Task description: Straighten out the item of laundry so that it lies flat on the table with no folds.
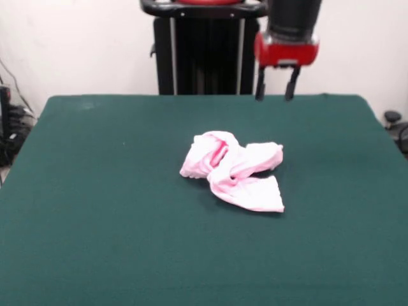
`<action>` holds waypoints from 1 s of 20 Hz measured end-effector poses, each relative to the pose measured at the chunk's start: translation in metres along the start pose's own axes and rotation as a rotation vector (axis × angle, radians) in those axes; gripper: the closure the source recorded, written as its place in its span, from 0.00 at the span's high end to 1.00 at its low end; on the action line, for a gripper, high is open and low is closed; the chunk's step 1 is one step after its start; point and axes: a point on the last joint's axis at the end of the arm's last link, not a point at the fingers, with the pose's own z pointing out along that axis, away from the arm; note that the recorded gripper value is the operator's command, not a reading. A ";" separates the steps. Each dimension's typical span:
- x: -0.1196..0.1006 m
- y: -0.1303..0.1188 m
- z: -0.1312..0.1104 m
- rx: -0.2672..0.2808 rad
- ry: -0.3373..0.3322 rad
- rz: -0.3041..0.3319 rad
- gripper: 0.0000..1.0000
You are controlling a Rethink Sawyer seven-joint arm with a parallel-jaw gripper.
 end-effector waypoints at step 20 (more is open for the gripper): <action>-0.004 -0.019 0.115 0.120 -0.153 0.088 1.00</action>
